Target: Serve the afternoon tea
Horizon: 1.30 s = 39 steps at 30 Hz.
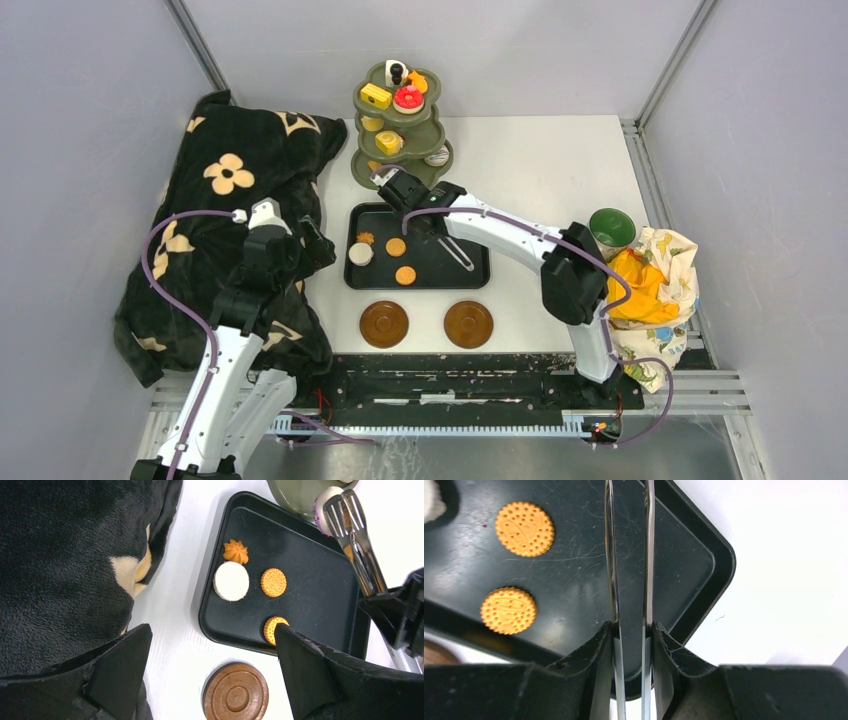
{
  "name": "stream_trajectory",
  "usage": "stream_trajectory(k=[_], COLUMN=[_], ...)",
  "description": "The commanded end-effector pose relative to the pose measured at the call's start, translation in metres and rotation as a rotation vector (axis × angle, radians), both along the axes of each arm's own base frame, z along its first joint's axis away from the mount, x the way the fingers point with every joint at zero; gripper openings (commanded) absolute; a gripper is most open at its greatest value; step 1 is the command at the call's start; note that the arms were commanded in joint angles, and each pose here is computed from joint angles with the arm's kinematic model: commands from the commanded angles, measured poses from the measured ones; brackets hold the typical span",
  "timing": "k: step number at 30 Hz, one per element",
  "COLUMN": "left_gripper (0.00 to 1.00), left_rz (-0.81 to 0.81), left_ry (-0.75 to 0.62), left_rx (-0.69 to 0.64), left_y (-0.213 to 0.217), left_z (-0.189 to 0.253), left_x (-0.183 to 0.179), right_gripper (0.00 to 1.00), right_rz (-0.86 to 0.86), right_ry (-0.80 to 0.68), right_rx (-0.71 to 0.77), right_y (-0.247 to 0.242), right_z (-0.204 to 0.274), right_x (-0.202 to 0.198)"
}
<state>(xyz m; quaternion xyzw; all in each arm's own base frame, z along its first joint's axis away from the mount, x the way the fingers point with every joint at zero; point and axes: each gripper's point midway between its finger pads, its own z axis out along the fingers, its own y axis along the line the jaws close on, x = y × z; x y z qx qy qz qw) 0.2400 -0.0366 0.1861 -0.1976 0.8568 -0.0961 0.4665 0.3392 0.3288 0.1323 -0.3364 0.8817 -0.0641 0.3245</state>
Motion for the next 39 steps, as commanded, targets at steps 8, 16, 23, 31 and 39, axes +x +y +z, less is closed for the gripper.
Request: stream_trajectory(k=[8, 16, 23, 31, 39], left_gripper=[0.99, 0.99, 0.99, 0.99, 0.99], left_rz=[0.013, 0.023, 0.017, 0.020, 0.019], left_ry=[-0.041, -0.040, -0.044, -0.051, -0.058], left_rx=[0.017, 0.028, 0.025, 0.033, 0.028], left_y=[0.003, 0.006, 0.005, 0.007, 0.007], left_z=[0.015, 0.017, 0.018, 0.021, 0.023], left_x=[0.008, 0.006, 0.004, 0.003, 0.001], right_gripper=[0.01, 0.01, 0.16, 0.45, 0.48], right_rz=[0.020, -0.006, -0.011, -0.004, -0.011], right_ry=[-0.069, -0.068, -0.046, -0.011, -0.018], right_rx=[-0.046, -0.071, -0.058, 0.007, 0.060], right_y=[0.007, 0.011, 0.016, 0.019, 0.015], right_z=[0.004, -0.016, -0.023, -0.014, 0.005], right_x=[0.054, 0.089, 0.094, 0.083, 0.073])
